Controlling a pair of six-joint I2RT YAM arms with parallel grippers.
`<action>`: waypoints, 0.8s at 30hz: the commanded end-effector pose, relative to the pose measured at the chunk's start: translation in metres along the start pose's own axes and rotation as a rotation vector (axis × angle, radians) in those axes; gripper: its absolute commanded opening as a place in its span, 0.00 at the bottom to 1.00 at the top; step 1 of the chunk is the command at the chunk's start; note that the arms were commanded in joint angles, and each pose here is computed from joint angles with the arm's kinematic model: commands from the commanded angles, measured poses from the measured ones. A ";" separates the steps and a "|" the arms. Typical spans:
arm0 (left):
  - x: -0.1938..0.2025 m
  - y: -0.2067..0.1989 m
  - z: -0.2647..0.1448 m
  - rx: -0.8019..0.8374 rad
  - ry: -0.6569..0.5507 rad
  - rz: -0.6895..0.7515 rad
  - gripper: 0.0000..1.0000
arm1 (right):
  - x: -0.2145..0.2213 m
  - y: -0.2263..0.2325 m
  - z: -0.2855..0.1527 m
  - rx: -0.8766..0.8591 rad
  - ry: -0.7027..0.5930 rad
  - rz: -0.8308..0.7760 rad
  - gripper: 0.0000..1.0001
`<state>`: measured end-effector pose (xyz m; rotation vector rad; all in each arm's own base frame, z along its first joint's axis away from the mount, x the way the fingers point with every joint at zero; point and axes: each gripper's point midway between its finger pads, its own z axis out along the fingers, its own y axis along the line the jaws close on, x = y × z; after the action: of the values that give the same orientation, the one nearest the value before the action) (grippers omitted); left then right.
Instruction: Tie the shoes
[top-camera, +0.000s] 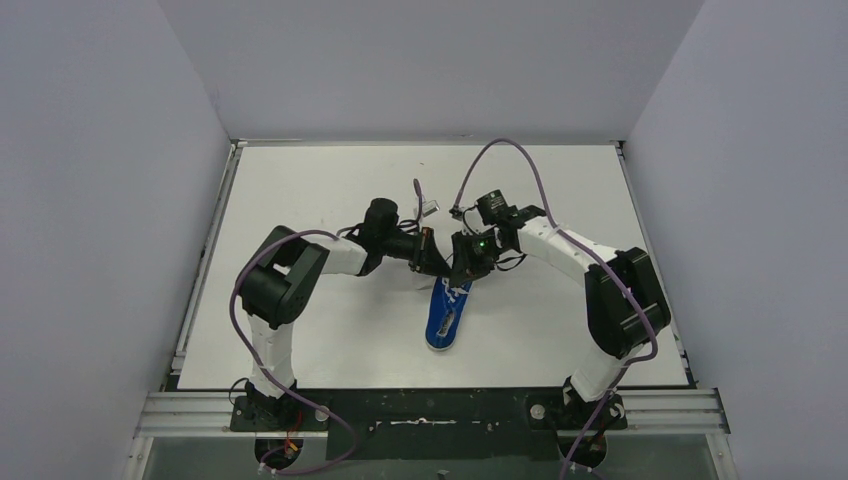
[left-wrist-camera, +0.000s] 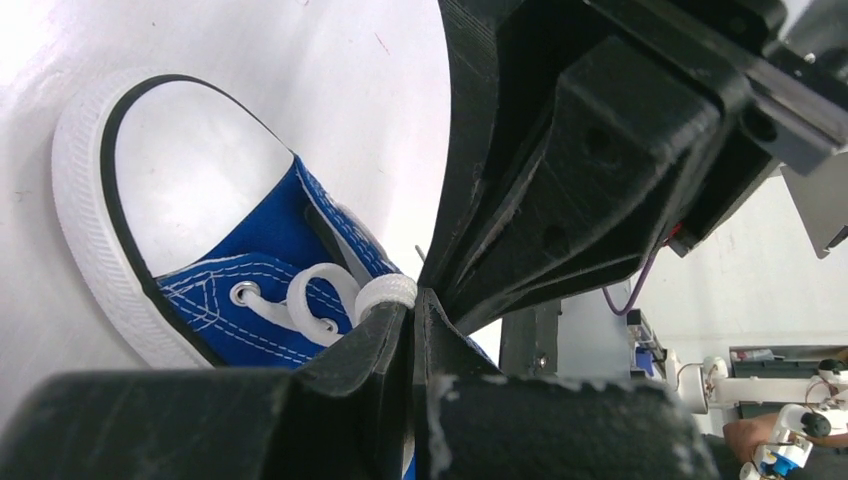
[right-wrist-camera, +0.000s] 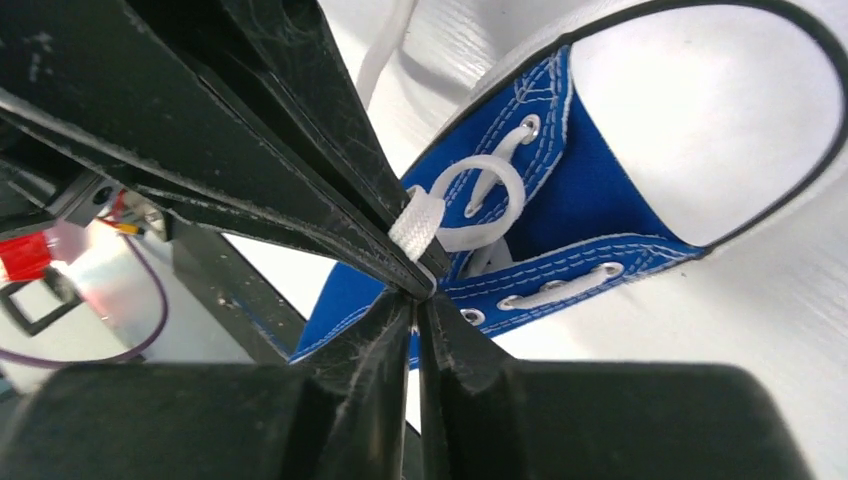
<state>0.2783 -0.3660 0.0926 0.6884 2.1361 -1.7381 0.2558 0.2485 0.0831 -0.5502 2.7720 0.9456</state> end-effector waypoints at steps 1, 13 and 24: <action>-0.020 -0.003 -0.003 0.014 -0.025 0.076 0.00 | -0.001 0.027 -0.002 -0.166 -0.014 0.055 0.07; -0.007 0.020 0.003 -0.030 0.018 0.028 0.00 | -0.011 0.022 -0.023 -0.431 -0.092 0.330 0.00; 0.010 0.038 0.006 -0.106 0.081 0.011 0.00 | -0.004 -0.034 -0.019 0.039 -0.020 0.251 0.04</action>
<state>0.2809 -0.3672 0.0652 0.7334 2.2321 -1.6826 0.2687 0.2327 0.0748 -0.0404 2.8372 1.2330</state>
